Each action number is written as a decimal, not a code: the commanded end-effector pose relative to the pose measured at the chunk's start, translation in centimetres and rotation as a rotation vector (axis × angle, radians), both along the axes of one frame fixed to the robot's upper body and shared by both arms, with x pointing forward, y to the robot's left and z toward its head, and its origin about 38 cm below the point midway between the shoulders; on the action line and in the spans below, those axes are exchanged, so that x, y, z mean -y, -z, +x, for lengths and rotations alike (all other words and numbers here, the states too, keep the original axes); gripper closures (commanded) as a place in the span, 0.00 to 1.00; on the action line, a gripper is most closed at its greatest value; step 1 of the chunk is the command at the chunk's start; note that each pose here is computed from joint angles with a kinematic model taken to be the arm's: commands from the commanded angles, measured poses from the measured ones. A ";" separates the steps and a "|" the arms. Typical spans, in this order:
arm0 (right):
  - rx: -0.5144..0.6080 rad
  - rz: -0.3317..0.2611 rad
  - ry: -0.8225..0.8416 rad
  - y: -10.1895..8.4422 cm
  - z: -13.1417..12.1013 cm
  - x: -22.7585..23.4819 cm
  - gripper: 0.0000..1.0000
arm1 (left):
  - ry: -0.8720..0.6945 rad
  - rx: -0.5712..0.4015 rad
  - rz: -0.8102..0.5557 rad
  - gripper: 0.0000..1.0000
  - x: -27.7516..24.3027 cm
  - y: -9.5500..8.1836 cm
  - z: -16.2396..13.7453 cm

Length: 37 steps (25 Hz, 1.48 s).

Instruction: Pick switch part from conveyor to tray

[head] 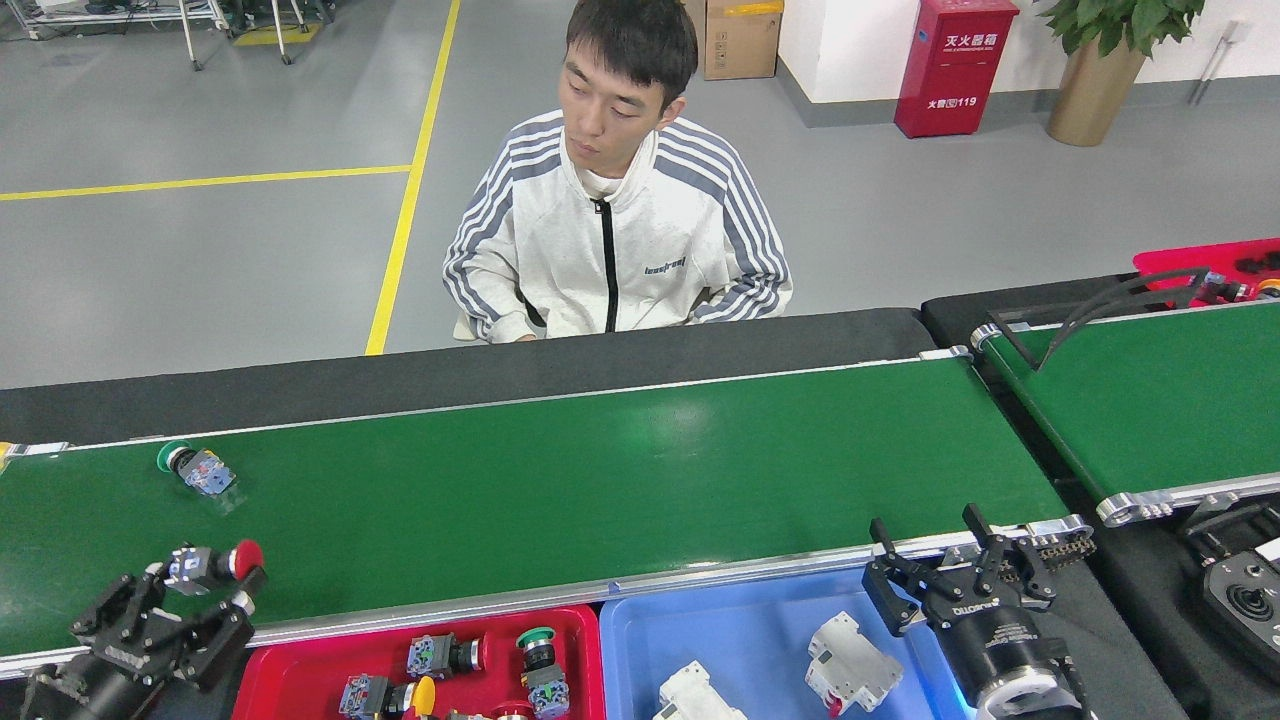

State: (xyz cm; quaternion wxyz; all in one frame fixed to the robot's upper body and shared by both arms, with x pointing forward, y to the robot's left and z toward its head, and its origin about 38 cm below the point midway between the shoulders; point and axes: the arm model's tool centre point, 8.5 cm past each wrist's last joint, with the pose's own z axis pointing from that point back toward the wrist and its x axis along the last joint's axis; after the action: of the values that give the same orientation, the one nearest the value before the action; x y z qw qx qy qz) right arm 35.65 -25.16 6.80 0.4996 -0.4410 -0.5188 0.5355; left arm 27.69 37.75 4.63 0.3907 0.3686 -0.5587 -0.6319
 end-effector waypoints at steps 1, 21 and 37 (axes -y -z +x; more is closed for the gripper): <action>0.019 0.005 0.001 -0.5 -0.1 0.1 0.00 | 0.025 0.038 -0.003 0.08 1.4 -1.2 -1.1; 0.008 0.008 0.004 -0.1 -0.5 0.2 0.00 | -0.590 0.103 0.051 0.00 -6.0 -1.7 -5.3; 0.036 0.011 0.006 -0.4 -1.2 0.2 0.00 | -0.487 0.065 0.096 0.00 -7.8 -2.7 -4.8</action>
State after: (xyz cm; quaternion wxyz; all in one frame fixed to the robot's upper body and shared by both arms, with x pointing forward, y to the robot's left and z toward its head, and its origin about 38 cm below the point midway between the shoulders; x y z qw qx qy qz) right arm 34.25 -25.28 6.13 0.5031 -0.4401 -0.5189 0.5329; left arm 22.46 45.31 6.50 0.5052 0.5250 -0.4314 -0.5320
